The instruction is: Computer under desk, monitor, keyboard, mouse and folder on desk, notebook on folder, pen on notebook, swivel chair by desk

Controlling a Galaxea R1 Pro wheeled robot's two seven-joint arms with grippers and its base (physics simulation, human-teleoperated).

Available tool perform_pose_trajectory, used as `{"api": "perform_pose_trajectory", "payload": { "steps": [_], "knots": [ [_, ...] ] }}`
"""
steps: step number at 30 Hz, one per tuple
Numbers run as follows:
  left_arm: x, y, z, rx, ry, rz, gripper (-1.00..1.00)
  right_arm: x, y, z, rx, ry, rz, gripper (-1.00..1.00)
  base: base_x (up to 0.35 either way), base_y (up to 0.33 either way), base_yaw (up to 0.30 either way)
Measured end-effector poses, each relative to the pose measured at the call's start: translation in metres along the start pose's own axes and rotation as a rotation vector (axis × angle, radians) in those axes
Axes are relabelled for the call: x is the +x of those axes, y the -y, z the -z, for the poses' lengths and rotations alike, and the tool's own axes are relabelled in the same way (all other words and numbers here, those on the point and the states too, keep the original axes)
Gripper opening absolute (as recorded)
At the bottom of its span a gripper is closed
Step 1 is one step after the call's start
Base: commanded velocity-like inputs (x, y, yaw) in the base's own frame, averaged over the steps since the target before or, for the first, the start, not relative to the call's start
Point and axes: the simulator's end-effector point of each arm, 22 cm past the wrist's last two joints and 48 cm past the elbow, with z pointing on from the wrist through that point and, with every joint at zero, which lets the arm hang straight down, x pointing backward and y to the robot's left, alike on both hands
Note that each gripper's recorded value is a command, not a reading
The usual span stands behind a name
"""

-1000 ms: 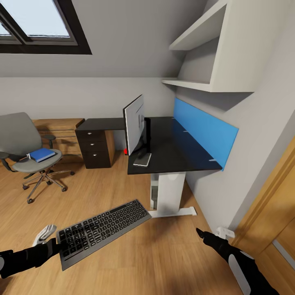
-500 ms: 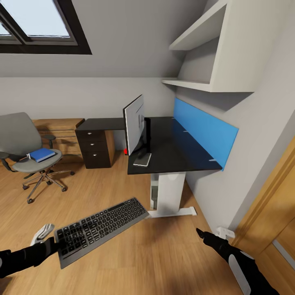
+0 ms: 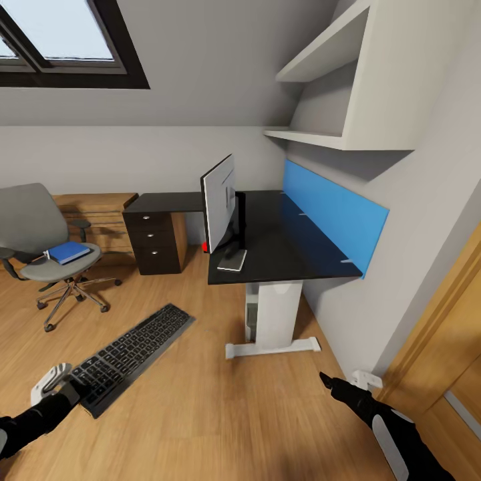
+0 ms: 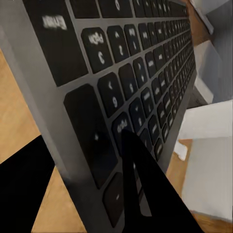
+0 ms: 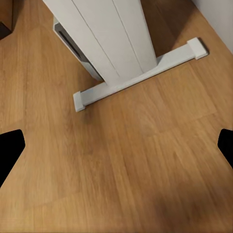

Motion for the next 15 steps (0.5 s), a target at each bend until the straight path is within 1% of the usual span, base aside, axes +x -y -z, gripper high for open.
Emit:
{"api": "perform_pose_trajectory", "payload": {
  "steps": [1,2,5,8,9,10,13,15],
  "knots": [
    [-0.003,0.003,-0.002,0.004,0.039,0.023,-1.00,0.000,0.000,0.000,0.000,0.000,0.000,1.00,0.000,0.000,0.000],
    [-0.004,0.005,-0.003,0.009,0.056,0.037,-1.00,0.000,0.000,0.000,0.000,0.000,0.000,1.00,0.000,0.000,0.000],
    [-0.007,0.013,-0.007,0.020,0.136,0.091,-1.00,0.001,-0.001,0.000,-0.002,-0.001,0.002,1.00,0.000,0.000,0.000],
    [-0.019,0.020,-0.006,0.016,0.257,0.142,-1.00,0.006,-0.010,-0.002,-0.018,-0.015,0.024,1.00,0.000,0.000,0.000],
    [-0.020,0.021,-0.006,0.012,0.272,0.152,-1.00,0.007,-0.013,-0.002,-0.022,-0.018,0.030,1.00,0.000,0.000,0.000],
    [-0.020,0.022,-0.006,0.004,0.294,0.170,-1.00,0.010,-0.017,-0.003,-0.030,-0.024,0.041,1.00,0.000,0.000,0.000],
    [-0.013,0.029,-0.007,0.007,0.312,0.213,-1.00,0.015,-0.025,-0.004,-0.044,-0.037,0.061,1.00,0.000,0.000,0.000],
    [-0.009,0.037,-0.008,0.024,0.317,0.230,-1.00,0.016,-0.028,-0.005,-0.048,-0.040,0.067,1.00,0.000,0.000,0.000]
  ]
}}
